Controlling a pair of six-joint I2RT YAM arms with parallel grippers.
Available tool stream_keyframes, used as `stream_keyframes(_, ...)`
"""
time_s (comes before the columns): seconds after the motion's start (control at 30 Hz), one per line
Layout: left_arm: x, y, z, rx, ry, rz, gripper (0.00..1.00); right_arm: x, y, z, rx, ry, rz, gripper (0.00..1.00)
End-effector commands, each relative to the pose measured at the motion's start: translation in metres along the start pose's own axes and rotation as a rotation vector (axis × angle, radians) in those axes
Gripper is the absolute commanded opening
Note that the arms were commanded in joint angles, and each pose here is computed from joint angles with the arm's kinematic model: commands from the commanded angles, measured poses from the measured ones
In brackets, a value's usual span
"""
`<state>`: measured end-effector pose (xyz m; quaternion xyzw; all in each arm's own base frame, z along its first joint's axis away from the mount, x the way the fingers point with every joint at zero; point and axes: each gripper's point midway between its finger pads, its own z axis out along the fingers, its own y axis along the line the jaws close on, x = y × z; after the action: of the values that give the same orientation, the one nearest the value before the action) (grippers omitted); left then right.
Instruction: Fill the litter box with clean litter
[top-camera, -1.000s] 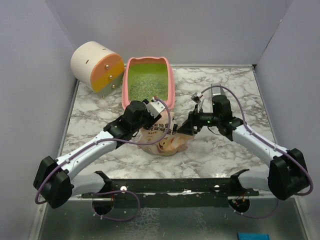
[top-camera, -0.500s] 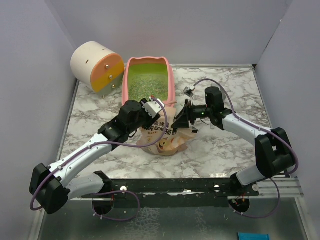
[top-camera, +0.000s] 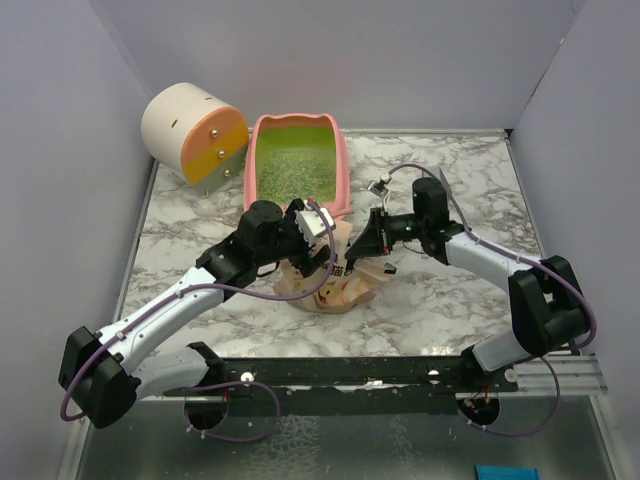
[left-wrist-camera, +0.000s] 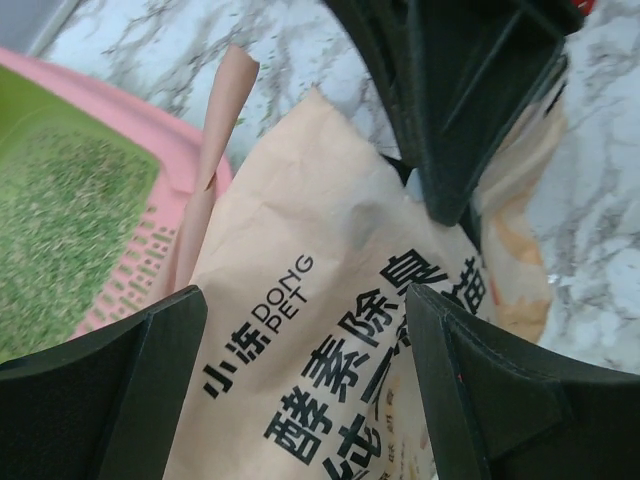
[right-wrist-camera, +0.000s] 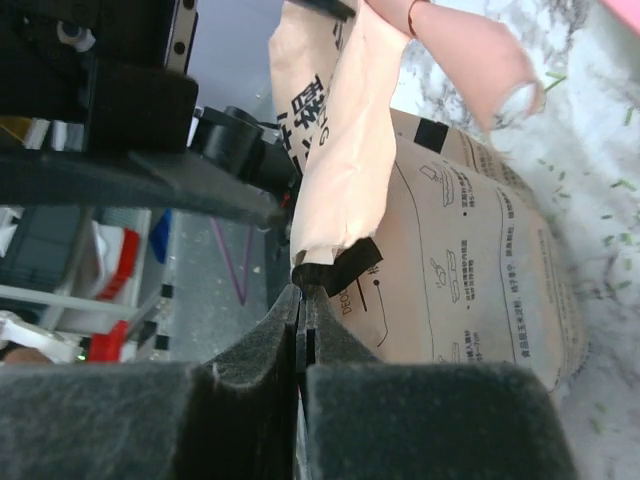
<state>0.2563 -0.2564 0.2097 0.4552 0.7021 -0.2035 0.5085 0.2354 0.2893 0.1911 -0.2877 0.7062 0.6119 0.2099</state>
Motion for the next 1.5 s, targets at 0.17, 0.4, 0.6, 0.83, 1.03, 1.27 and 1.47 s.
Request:
stream_keyframes(0.17,-0.027,-0.049,-0.011,0.236,-0.124,0.091,0.99,0.053,0.015,-0.004,-0.133,0.037,0.254,0.01)
stream_keyframes(0.4,-0.016,-0.061,0.000,0.276,-0.045,0.121,0.99,0.060,0.009,-0.004,-0.109,0.017,0.223,0.03)
stream_keyframes(0.6,-0.011,-0.069,-0.006,0.311,-0.033,0.131,0.99,0.054,0.008,0.000,-0.106,0.058,0.197,0.04)
stream_keyframes(0.83,0.004,-0.072,0.005,0.293,0.075,0.202,0.99,0.057,0.007,0.006,-0.134,0.084,0.225,0.01)
stream_keyframes(1.03,0.017,-0.057,0.017,0.167,0.146,0.404,0.99,0.062,0.006,0.009,-0.139,0.108,0.230,0.01)
stream_keyframes(1.27,0.027,-0.033,0.019,-0.008,0.213,0.652,0.99,0.063,0.008,0.009,-0.142,0.109,0.226,0.01)
stream_keyframes(1.47,0.029,-0.036,0.020,0.006,0.189,0.751,0.99,0.062,0.015,0.006,-0.154,0.118,0.203,0.05)
